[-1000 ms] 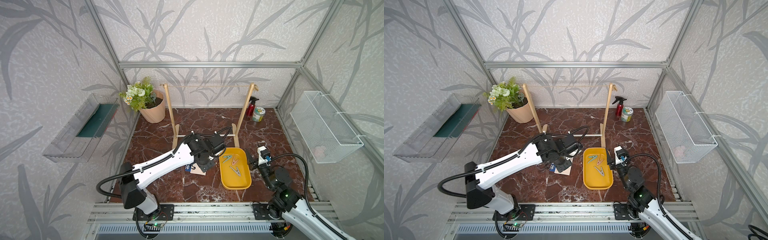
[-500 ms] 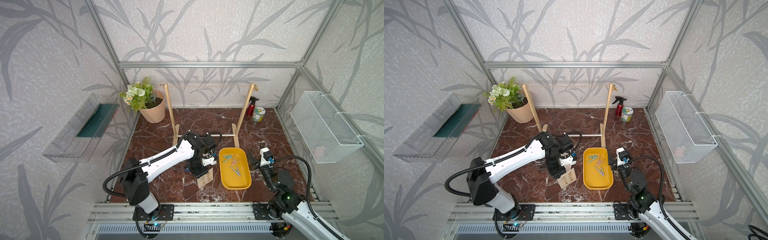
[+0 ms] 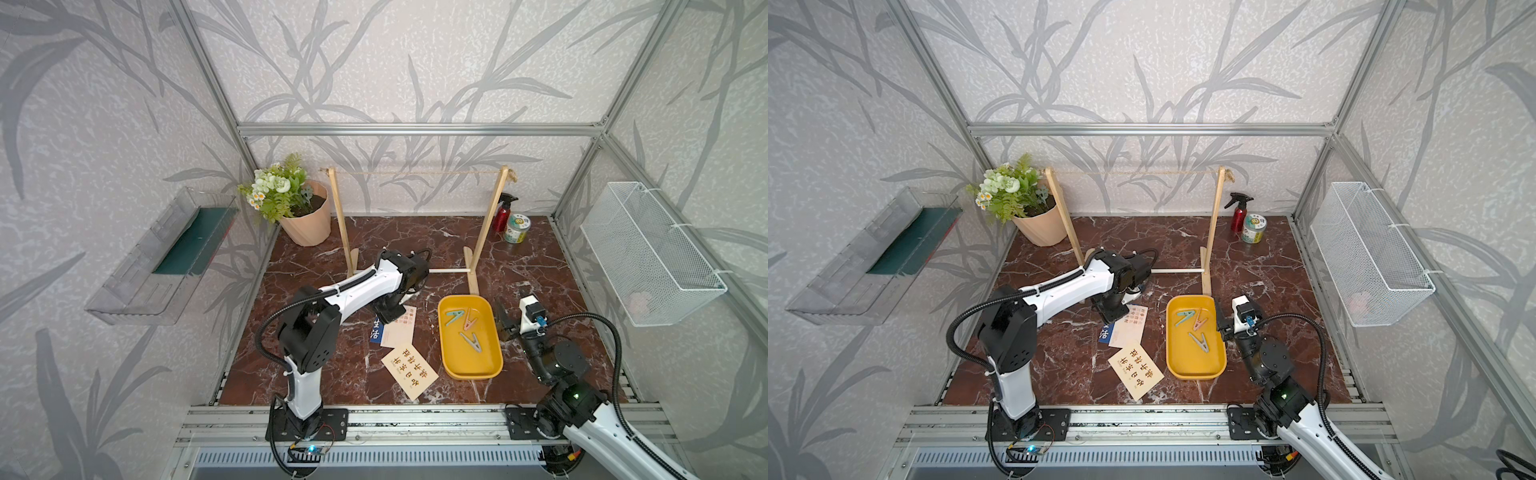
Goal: Remove the postcards from the strings
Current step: Place the postcard at the center of the board, then reset both arms
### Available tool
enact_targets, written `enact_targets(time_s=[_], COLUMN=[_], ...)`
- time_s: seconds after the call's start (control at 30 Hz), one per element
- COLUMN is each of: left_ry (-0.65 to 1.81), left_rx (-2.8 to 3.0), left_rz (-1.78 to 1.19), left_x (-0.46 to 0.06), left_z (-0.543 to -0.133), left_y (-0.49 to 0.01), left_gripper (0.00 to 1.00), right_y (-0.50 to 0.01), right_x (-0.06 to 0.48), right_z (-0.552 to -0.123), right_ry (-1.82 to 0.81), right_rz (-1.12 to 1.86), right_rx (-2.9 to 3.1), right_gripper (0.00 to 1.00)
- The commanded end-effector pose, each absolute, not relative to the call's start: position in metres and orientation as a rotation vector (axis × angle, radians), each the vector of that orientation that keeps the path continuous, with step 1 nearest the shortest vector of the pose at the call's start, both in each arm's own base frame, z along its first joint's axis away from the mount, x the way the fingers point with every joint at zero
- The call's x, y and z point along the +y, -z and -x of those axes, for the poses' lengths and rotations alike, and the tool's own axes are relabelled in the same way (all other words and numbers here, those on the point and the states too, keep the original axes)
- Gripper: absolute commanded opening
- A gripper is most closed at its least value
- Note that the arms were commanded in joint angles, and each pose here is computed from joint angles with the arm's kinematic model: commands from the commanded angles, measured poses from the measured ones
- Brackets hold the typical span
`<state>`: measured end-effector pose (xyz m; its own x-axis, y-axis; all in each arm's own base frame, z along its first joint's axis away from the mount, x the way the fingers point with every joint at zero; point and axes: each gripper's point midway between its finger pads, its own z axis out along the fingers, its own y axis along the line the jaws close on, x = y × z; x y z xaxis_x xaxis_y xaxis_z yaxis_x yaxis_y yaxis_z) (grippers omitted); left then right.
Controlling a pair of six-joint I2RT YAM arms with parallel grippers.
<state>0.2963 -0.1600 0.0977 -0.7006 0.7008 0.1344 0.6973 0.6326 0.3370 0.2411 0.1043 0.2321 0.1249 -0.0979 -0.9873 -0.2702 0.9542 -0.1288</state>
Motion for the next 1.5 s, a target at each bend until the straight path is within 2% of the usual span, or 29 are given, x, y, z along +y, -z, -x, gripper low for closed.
enact_targets(time_s=[0.0,0.07,0.1,0.2,0.33,0.47,0.6,0.8,0.97,1.13,1.47], left_ry=[-0.684,-0.599,-0.525,-0.421,-0.574,-0.719,-0.748,-0.698,-0.579,-0.334,-0.283], left_rx=[2.537,2.376,2.287,2.015,1.751,1.785,1.758,1.718,1.753,1.861,1.743], left_rz=[-0.748,-0.513,-0.405,-0.071,0.257,0.392,0.483,0.524,0.573,0.409,0.333], left_x=[-0.142,-0.131,-0.124,-0.08,-0.008,0.04,0.068,0.087,0.104,0.074,0.063], left_z=[-0.37,-0.388,-0.393,-0.396,-0.369,-0.357,-0.342,-0.333,-0.339,-0.376,-0.369], left_y=[-0.146,-0.164,-0.172,-0.195,-0.205,-0.169,-0.142,-0.142,-0.134,-0.119,-0.106], left_gripper=[0.58,0.75,0.88,1.0,1.0,0.99,1.0,1.0,1.0,1.0,0.99], right_y=[-0.232,-0.225,-0.218,-0.199,-0.164,-0.133,-0.133,-0.118,-0.128,-0.132,-0.127], right_x=[0.096,0.083,0.079,0.065,0.034,0.005,-0.009,-0.001,-0.005,0.003,0.017], right_z=[-0.249,-0.259,-0.264,-0.279,-0.295,-0.302,-0.312,-0.328,-0.338,-0.358,-0.361], right_ry=[-0.058,0.019,0.059,0.143,0.232,0.298,0.35,0.311,0.314,0.325,0.243], right_rz=[0.271,0.208,0.194,0.142,0.013,-0.09,-0.119,-0.039,-0.035,0.058,0.155], right_rx=[1.47,1.524,1.559,1.636,1.788,1.872,1.864,1.976,1.867,1.801,1.833], right_gripper=[0.73,0.8,0.84,0.93,0.95,0.95,0.96,0.97,0.98,0.98,0.99])
